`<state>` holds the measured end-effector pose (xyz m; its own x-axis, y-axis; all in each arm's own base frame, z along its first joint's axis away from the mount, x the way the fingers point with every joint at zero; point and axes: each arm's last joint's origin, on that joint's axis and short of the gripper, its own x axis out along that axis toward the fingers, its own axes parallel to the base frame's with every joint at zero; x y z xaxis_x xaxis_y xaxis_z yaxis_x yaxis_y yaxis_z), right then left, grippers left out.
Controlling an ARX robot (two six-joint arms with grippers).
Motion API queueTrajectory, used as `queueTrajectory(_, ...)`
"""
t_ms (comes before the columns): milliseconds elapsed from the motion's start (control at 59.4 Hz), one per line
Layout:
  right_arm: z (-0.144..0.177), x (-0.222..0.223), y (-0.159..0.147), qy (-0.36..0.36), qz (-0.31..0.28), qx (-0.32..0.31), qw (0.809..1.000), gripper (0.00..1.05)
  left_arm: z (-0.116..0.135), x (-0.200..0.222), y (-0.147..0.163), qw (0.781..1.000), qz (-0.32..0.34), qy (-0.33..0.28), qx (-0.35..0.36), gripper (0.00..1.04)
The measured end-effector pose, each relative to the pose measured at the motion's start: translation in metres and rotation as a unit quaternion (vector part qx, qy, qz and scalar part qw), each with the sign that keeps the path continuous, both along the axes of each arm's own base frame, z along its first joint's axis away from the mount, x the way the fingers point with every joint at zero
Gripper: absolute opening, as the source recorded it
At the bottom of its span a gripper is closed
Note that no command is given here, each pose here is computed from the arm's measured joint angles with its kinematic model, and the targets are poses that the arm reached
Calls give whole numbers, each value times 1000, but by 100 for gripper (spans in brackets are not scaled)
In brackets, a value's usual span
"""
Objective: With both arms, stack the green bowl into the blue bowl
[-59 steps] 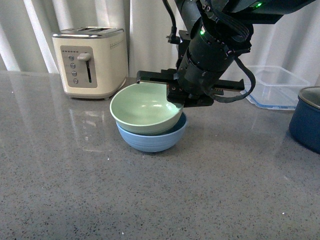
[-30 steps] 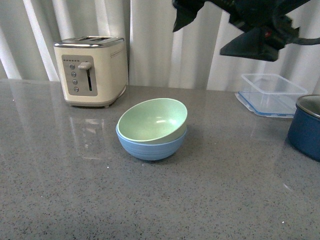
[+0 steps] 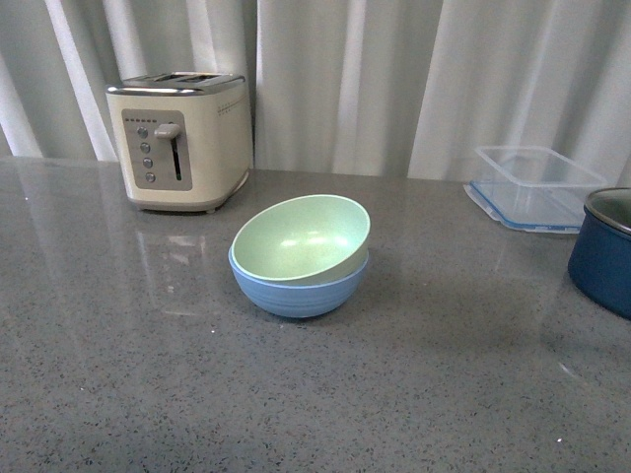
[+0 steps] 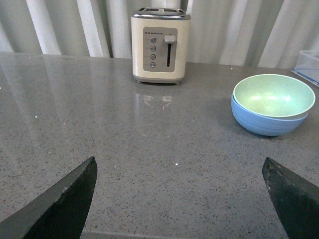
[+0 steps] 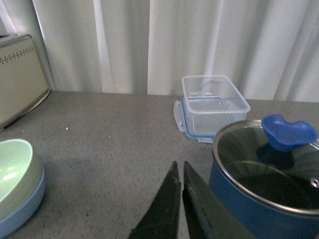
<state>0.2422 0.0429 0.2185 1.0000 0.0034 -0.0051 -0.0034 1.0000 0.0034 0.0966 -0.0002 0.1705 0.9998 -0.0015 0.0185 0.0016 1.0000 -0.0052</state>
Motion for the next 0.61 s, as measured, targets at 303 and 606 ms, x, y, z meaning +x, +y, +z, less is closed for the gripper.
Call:
queueTrajectory(303, -26, -48, -23, 2, -1, -1, 1000, 1, 0, 0, 0, 1000, 0, 0, 0, 98)
queueTrajectory(606, -39, -79, -40, 4, 3, -1, 1000, 1, 0, 0, 0, 1000, 0, 0, 0, 98)
